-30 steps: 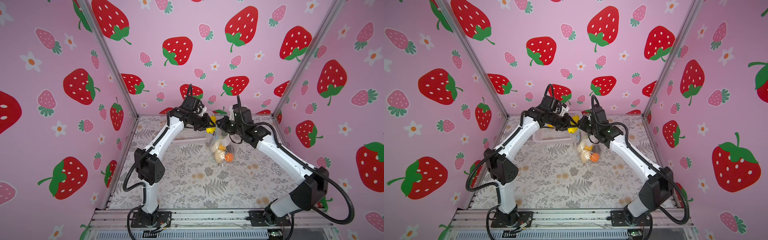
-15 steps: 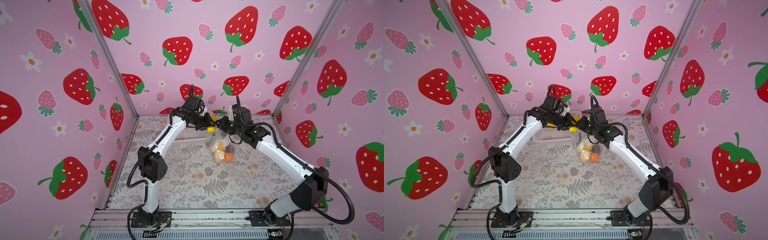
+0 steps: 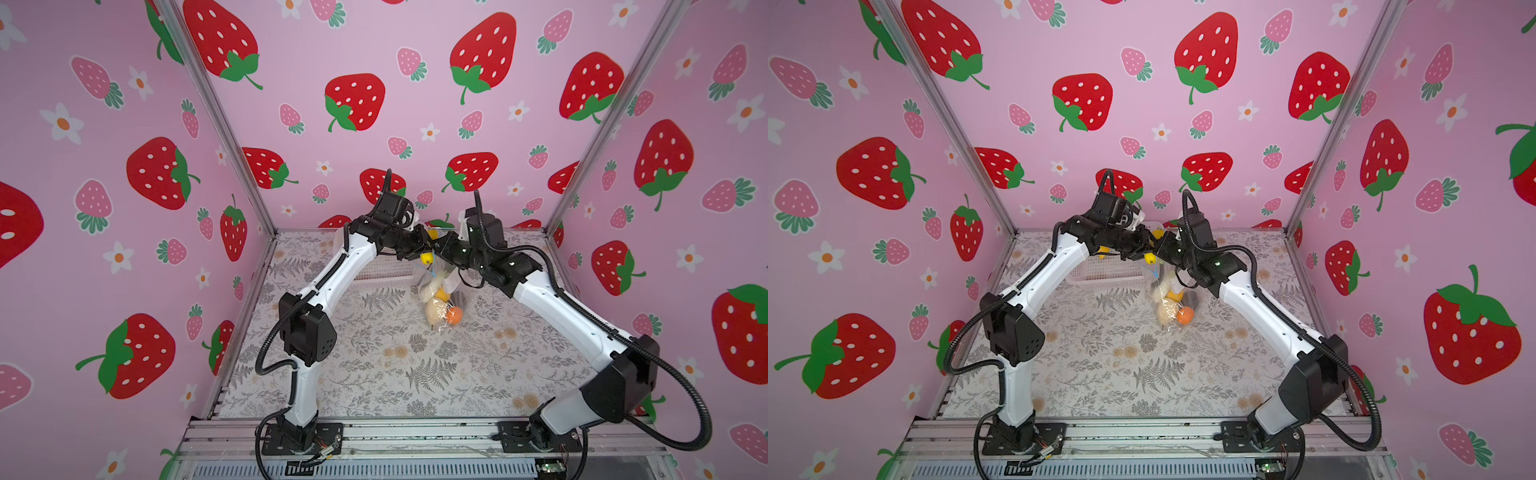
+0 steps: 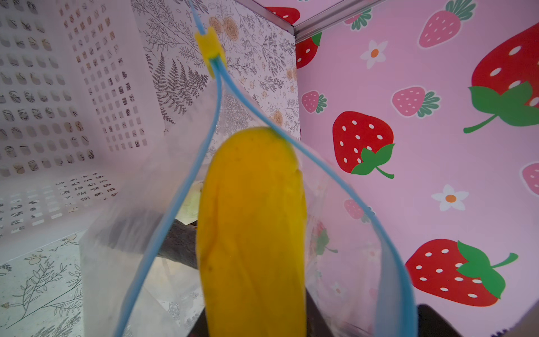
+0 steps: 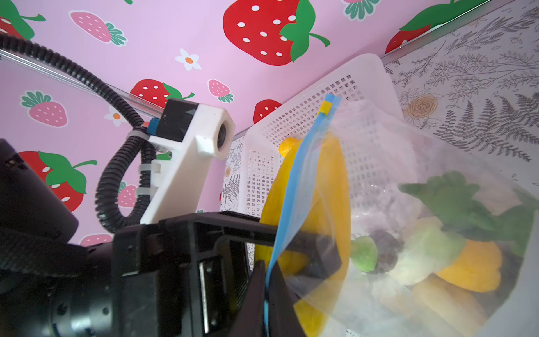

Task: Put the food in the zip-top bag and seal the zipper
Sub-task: 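Lower the squash into the bag and open the left gripper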

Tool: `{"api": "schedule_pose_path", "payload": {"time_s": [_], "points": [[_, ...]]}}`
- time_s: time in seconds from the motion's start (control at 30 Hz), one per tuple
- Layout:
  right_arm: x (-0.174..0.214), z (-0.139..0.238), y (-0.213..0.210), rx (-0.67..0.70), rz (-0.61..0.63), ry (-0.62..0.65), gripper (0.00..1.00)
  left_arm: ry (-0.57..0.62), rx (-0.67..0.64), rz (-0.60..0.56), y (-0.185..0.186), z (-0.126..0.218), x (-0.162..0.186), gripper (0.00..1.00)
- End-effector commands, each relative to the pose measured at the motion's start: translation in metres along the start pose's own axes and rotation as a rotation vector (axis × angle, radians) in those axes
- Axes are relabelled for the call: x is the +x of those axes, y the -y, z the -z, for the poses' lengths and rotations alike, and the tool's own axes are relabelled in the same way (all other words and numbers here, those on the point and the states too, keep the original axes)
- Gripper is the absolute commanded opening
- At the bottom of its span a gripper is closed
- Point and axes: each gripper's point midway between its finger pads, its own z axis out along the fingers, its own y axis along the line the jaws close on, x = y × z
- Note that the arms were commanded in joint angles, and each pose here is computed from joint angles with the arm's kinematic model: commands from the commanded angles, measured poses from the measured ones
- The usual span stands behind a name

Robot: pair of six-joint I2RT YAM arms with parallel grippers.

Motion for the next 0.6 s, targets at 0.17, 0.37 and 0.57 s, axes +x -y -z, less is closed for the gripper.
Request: {"api": "schedule_pose_path", "payload": {"time_s": [0.17,0.37,0.57], "points": [[-0.013,0.017,-0.03,-0.085,0.0,0.052,0.07,-0.007,0.036,-0.032,0.015,-0.007,0.004,0.42],[-0.013,0.017,-0.031,-0.088,0.003,0.052,0.08,0.028,-0.001,-0.064,0.012,0.005,0.0,0.62],[-0.013,0.017,-0.03,-0.086,0.003,0.051,0.08,0.072,-0.063,-0.09,0.005,0.02,-0.007,0.68]]}}
